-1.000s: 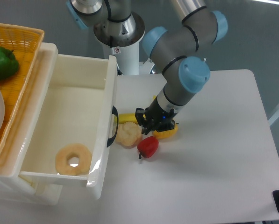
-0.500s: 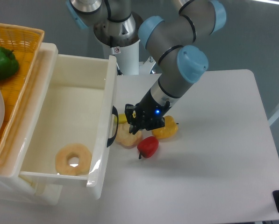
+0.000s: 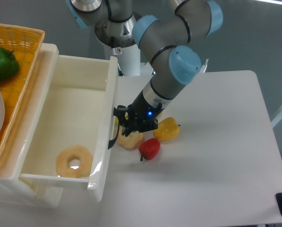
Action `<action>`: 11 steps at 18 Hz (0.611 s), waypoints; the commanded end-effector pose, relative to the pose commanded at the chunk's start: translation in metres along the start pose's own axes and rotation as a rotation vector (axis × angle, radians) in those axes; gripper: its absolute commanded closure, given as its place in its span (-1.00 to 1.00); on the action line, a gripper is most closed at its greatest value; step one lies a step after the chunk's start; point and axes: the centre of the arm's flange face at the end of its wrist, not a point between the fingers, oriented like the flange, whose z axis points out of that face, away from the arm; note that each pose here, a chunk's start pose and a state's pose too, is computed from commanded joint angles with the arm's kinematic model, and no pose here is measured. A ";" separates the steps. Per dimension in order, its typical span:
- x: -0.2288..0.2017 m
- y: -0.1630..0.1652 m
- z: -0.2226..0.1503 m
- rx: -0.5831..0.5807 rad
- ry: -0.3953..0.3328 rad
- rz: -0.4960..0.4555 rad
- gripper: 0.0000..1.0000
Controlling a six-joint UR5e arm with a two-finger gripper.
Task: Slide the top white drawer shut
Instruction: 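Lower the gripper against the front panel of the open white drawer, then push the drawer front with the gripper into the cabinet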
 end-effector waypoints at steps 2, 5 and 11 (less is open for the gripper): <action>0.005 0.000 -0.003 0.005 -0.004 0.004 0.64; 0.013 -0.001 -0.002 0.002 -0.003 0.013 0.64; 0.030 -0.003 -0.003 0.002 -0.005 0.025 0.64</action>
